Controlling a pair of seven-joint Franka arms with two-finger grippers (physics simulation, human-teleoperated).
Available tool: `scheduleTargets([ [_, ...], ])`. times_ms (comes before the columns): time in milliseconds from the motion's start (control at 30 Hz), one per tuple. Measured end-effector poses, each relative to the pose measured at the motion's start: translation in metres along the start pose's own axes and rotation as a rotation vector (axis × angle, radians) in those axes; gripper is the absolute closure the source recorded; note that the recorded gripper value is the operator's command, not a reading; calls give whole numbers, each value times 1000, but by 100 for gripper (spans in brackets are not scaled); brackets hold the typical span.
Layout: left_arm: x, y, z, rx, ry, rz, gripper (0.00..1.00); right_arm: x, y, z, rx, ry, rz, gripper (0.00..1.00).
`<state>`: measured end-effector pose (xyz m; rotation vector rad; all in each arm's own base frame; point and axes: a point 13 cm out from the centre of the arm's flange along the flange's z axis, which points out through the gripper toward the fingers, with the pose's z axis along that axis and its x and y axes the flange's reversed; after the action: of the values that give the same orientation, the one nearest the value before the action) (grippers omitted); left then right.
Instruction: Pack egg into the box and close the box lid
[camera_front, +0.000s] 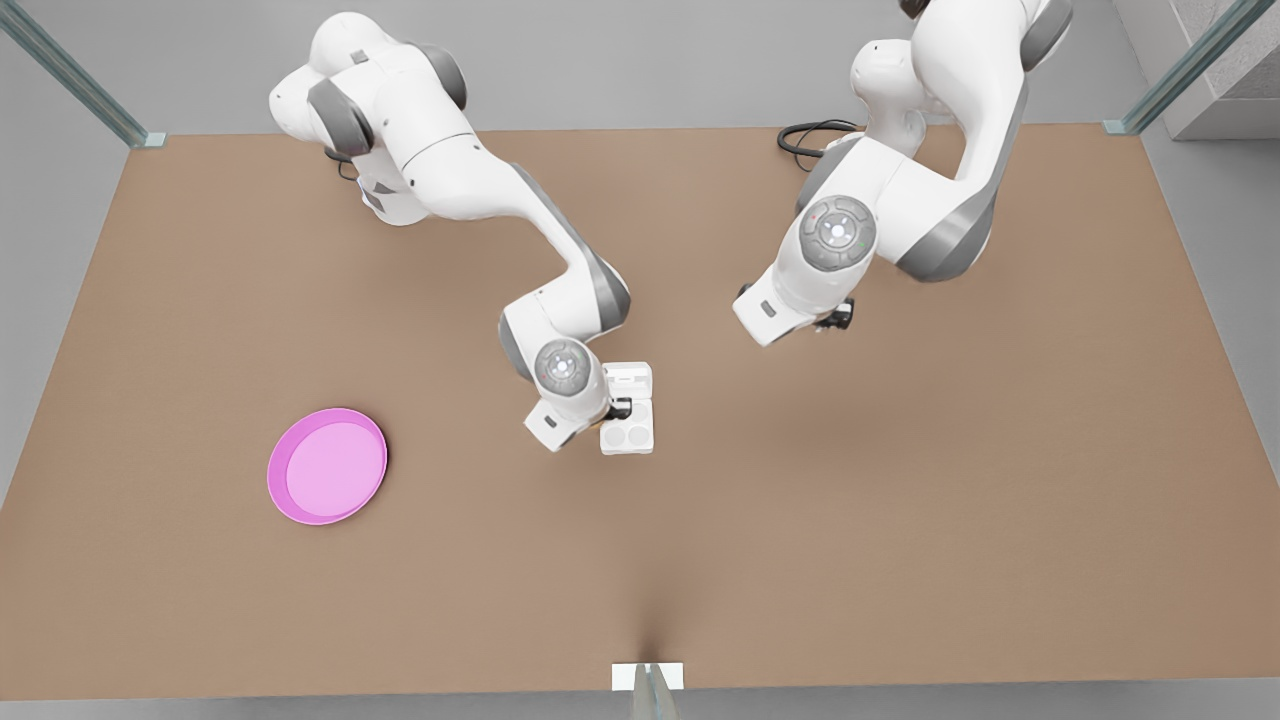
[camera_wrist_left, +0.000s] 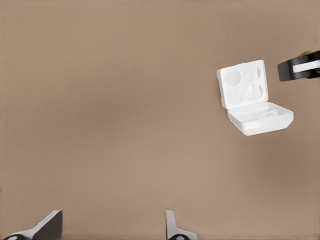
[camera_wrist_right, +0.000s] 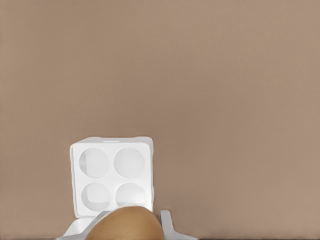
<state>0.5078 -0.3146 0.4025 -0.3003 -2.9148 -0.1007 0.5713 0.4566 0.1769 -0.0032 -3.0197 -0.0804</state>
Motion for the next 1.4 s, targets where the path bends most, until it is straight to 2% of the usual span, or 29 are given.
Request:
scheduleTargets([
  [267,-7,0,23,-22,35,3,0,23,27,46,33,58,92,55],
  [600,-15,13,29,-23,37,-20,0,20,34,75,53,58,189,54],
  [633,-17,14,30,-22,39,-23,0,22,35,76,54,58,195,0],
  [933,-19,16,32,-22,41,-28,0,17,29,64,54,53,256,0],
  [1000,-13,6,31,-28,39,-15,0,-9,-19,44,48,58,330,0],
  [1100,18,-45,27,-54,35,52,0,-43,-169,3,44,105,460,0],
  [1167,46,-93,25,-51,32,107,0,-58,-316,-56,52,60,555,0],
  [1200,76,-138,36,-69,41,169,0,-58,-370,-90,53,27,576,0],
  [1300,158,-222,94,-150,77,268,0,-65,-428,-165,63,-53,522,0],
  [1400,179,-257,170,-200,106,253,0,-62,-445,-204,76,-74,448,0],
])
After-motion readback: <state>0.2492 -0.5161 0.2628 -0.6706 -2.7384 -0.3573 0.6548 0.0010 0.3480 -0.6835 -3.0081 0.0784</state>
